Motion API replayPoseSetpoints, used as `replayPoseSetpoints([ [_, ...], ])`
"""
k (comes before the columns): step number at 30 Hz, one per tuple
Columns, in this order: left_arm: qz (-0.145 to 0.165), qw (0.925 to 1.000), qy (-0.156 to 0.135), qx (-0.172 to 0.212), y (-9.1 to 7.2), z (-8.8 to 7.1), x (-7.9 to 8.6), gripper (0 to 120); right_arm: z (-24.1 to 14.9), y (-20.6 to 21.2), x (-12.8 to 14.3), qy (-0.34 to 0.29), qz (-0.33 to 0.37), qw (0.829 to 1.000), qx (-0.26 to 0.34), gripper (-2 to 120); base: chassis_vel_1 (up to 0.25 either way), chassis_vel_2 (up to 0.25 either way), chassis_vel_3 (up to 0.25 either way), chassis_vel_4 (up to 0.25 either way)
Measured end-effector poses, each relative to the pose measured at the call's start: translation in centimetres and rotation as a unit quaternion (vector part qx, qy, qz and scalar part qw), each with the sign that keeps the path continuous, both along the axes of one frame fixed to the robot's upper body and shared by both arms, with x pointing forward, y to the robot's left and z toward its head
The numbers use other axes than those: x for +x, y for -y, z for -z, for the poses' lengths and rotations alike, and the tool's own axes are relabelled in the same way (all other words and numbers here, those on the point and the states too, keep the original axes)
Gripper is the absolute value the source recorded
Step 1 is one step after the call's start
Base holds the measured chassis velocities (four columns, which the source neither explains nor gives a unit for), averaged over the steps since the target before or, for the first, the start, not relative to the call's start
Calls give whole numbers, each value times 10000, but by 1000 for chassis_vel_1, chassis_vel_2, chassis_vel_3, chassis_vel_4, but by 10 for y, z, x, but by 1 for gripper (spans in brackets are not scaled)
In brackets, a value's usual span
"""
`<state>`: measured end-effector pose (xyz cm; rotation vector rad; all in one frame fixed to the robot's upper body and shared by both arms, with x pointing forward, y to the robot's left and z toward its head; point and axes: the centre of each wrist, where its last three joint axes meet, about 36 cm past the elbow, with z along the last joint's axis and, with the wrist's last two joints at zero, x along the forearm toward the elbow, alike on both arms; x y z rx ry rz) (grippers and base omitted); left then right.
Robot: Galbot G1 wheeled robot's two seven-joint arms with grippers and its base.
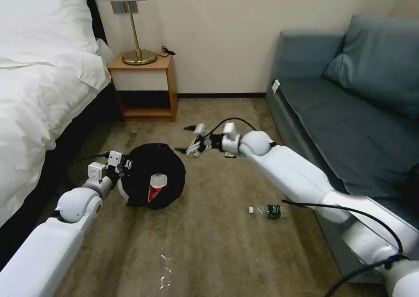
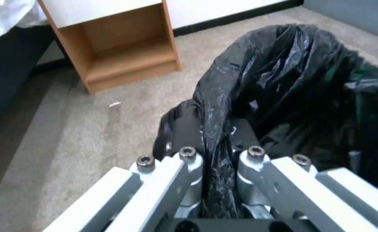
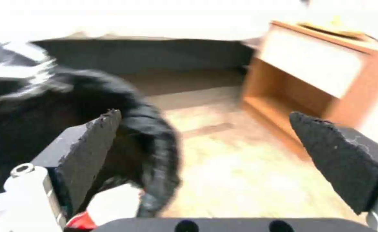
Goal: Pick up the trash bin, then pick up the garbage on the floor and place it into the trash bin.
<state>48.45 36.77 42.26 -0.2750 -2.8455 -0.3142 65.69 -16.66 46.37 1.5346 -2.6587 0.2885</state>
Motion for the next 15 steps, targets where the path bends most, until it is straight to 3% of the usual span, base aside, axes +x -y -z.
replayPoseSetpoints([
  [4, -57, 10000, 37, 47, -1, 1, 2, 5, 16, 46, -9, -331, 813, 9961, 116, 100, 0, 0, 0, 0],
  [10, -103, 9999, 70, 53, -1, 2, 2, 5, 39, 76, -24, -631, 1324, 9892, -40, 100, 0, 0, 0, 0],
  [15, -130, 9998, 101, 67, 6, 4, 6, 5, 94, 121, -63, -1205, 2008, 9706, -555, 100, 0, 0, 0, 0],
])
